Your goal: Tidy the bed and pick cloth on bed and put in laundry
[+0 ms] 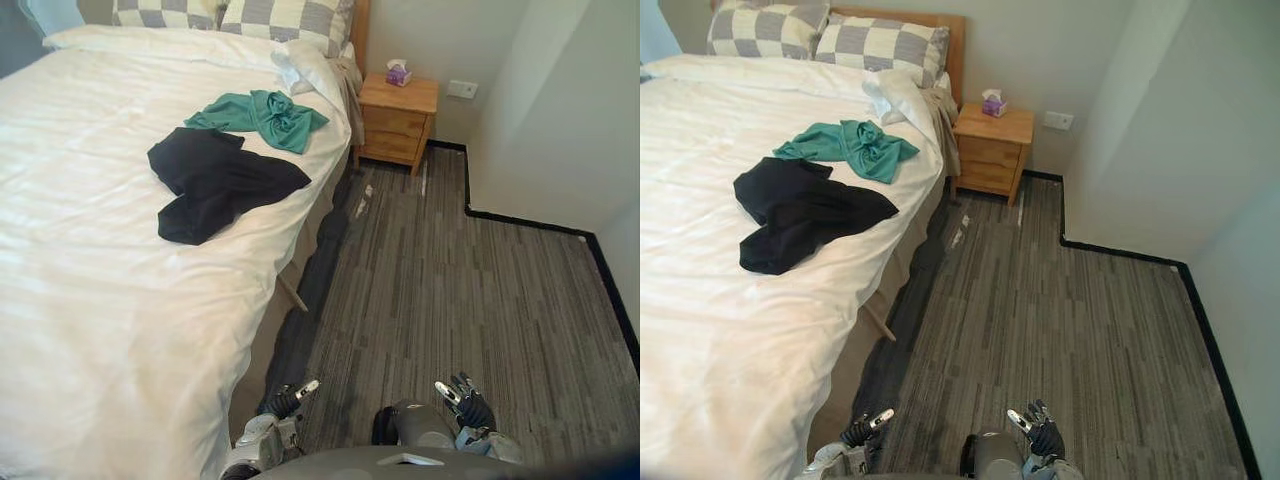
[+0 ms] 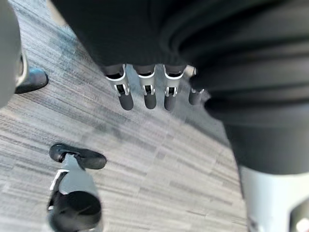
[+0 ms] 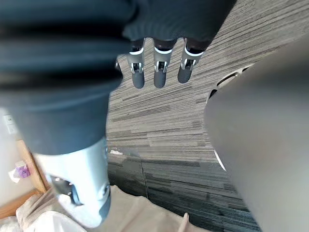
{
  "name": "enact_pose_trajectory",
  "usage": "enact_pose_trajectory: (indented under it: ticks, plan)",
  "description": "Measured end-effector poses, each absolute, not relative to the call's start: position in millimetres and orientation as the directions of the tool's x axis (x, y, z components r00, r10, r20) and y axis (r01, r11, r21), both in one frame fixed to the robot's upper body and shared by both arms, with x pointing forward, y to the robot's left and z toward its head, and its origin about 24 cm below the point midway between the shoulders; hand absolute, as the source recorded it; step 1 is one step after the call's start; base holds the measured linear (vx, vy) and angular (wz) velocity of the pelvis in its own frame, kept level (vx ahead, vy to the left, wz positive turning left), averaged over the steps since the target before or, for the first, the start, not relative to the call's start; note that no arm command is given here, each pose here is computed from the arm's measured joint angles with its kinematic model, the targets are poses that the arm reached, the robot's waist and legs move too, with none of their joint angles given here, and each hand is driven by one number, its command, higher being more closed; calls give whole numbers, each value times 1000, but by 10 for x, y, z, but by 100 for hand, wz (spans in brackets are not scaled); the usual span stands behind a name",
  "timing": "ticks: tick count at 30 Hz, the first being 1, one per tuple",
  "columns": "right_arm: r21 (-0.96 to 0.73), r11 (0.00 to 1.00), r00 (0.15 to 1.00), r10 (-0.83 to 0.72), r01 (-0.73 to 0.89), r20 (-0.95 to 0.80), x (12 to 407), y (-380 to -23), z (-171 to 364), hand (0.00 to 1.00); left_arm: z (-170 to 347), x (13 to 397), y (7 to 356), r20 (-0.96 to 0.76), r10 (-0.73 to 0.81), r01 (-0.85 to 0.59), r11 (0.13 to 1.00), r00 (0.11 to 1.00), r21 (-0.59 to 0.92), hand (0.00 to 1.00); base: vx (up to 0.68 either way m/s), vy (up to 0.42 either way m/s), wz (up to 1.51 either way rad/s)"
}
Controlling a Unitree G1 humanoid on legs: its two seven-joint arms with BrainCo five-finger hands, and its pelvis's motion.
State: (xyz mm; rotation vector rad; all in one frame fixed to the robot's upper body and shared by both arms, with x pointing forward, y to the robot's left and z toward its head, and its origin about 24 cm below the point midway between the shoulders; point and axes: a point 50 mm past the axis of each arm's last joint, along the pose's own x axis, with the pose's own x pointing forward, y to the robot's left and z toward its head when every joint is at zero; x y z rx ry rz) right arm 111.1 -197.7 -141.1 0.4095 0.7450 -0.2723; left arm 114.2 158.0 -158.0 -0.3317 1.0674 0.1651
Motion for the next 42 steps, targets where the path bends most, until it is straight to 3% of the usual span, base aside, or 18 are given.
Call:
enact_pose_trajectory:
  ticks: [8, 9, 16, 22, 26, 33, 42]
  plan:
    - [177, 849, 575, -171, 499, -800, 831, -2120, -1535, 0, -1611, 1077, 1635, -904, -7, -289, 946, 428, -144, 0, -51, -157, -38]
    - [114, 879, 499, -152, 463, -853, 723, -2099, -1593, 0, -1674, 863, 1740, -939, 38, -301, 951, 343, -72, 0, -41, -40, -3]
    - [122, 866, 502, -161, 485, -850, 710, -2104, -1591, 0, -1674, 844, 1744, -935, 44, -316, 946, 353, -74, 0, 0, -4, 3]
    - [152, 841, 541, -185, 519, -821, 651, -2139, -1562, 0, -1621, 878, 1787, -891, 100, -408, 908, 443, -100, 0, 19, -17, 17]
    - [171, 858, 594, -178, 484, -784, 719, -2150, -1526, 0, -1556, 926, 1888, -847, 172, -422, 904, 502, -66, 0, 69, -56, 2]
    - [56, 974, 623, -94, 218, -777, 843, -2172, -1479, 0, -1457, 1000, 1965, -792, 210, -396, 917, 574, -44, 0, 187, -83, -24]
    - [94, 973, 654, -68, 210, -753, 1026, -2090, -1455, 0, -1440, 1078, 1925, -790, 184, -384, 920, 586, -71, 0, 295, 28, -71]
